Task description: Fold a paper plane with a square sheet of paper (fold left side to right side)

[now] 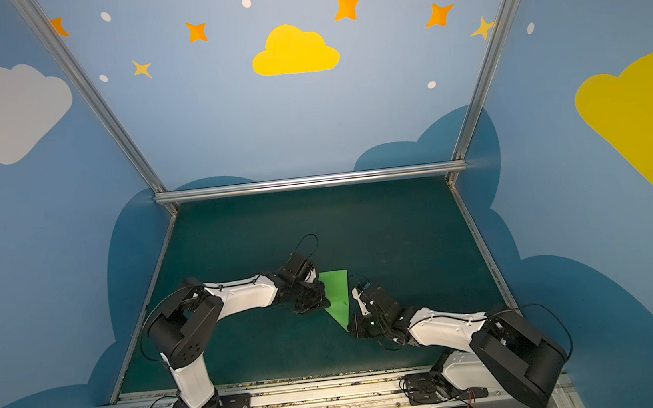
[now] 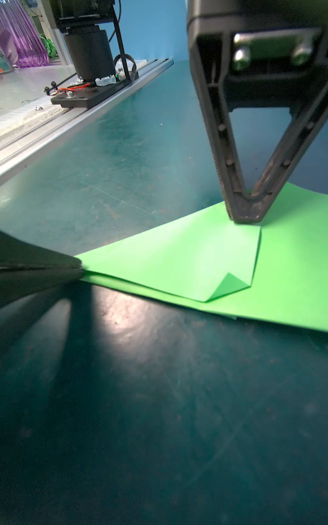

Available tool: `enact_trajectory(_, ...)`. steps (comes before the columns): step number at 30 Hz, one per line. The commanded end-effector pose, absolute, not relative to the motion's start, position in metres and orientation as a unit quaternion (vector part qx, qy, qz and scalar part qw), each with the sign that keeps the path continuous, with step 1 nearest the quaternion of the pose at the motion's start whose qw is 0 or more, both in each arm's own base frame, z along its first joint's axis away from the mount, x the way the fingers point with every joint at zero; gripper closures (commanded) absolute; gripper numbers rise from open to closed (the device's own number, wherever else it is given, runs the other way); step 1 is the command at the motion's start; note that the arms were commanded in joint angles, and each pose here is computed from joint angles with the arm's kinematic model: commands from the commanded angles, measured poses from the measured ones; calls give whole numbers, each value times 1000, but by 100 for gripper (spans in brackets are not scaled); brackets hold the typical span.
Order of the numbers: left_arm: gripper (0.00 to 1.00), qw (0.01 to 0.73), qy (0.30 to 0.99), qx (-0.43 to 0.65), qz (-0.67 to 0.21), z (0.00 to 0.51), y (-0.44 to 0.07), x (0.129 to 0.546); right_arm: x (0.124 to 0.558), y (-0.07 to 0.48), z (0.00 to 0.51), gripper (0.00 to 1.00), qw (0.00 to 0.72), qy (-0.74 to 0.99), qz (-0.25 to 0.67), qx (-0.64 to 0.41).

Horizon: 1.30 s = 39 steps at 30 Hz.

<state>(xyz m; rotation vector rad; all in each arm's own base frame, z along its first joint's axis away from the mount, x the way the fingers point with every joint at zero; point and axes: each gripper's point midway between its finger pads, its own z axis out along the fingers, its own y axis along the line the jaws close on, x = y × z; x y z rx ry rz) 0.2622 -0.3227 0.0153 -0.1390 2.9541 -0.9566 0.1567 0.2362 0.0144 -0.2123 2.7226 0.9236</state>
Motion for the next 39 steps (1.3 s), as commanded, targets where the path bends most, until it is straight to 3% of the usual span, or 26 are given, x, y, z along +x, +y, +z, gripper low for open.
enact_trajectory(1, 96, -10, 970, -91, -223, -26, -292, 248, 113, 193, -24, 100, 29, 970, 234, -53)
enact_trajectory(18, 96, 39, 954, -216, -205, -19, -286, 242, 165, 251, 63, 100, 98, 940, 325, -42)
enact_trajectory(28, 96, 33, 958, -207, -194, -26, -286, 238, 193, 279, 49, 100, 94, 944, 312, -48)
enact_trajectory(39, 96, 30, 960, -204, -189, -30, -285, 238, 173, 256, 5, 100, 60, 958, 278, -37)
